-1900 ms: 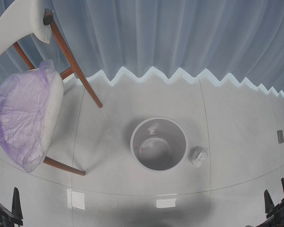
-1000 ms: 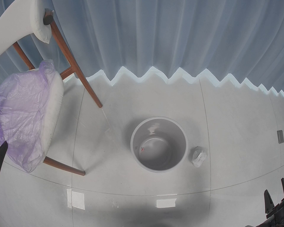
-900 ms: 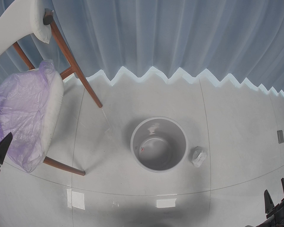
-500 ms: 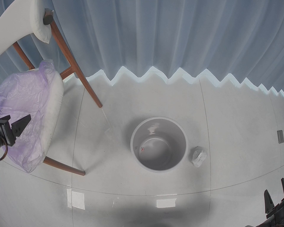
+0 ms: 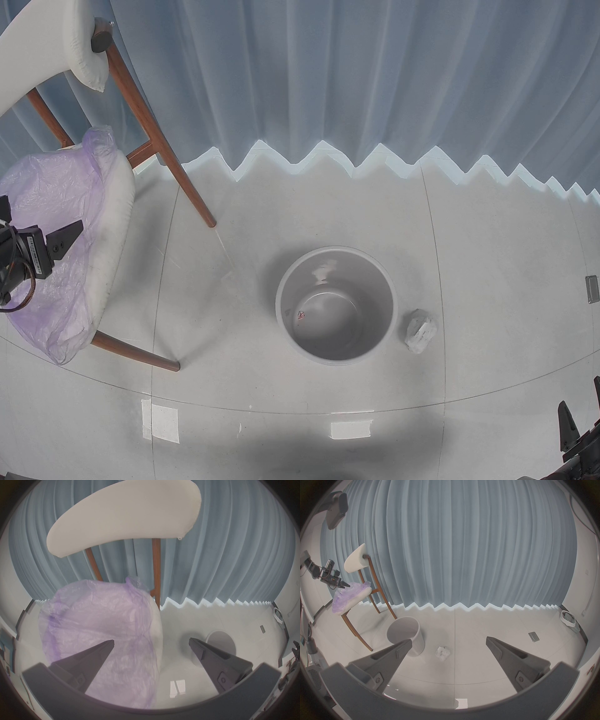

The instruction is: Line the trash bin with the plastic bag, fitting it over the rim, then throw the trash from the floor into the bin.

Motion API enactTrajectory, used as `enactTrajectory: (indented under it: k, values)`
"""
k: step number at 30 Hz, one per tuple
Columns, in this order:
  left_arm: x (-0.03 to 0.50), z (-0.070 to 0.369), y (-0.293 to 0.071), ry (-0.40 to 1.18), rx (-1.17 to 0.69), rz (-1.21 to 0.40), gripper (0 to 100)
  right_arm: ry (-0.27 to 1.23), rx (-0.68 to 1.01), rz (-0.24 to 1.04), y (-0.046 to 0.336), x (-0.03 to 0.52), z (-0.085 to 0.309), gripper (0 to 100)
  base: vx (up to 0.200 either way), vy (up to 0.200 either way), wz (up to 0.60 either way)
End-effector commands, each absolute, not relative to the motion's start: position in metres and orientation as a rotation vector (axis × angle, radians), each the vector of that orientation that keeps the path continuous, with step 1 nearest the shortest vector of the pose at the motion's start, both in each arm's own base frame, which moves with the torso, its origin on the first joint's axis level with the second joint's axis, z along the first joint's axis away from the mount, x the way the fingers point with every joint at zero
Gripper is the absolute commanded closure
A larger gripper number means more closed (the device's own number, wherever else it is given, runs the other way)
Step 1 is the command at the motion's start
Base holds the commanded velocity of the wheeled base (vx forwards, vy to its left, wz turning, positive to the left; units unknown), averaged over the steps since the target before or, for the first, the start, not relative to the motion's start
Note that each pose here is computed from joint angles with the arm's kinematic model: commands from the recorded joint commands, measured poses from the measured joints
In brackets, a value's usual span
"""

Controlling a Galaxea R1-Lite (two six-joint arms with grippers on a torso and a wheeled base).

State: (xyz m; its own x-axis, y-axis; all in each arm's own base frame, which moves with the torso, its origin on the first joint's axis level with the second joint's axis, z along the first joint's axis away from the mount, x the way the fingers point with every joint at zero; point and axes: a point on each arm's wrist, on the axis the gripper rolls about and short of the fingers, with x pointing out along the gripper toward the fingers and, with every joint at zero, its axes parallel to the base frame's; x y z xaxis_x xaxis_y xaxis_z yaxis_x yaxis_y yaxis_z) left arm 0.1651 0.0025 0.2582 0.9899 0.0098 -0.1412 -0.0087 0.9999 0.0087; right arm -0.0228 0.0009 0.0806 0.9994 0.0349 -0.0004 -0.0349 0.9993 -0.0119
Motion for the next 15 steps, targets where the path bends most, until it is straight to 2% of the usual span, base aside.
enactTrajectory:
  k: [1, 15]
  values:
    - [0.190, 0.248, 0.008, 0.179, 0.000, 0.021, 0, 0.000, -0.012, 0.035, 0.001, -0.023, 0.076, 0, 0.000, 0.000, 0.00]
    - [0.241, 0.226, 0.021, 0.179, -0.006, 0.034, 0, 0.000, -0.012, 0.035, 0.001, -0.023, 0.076, 0, 0.000, 0.000, 0.00]
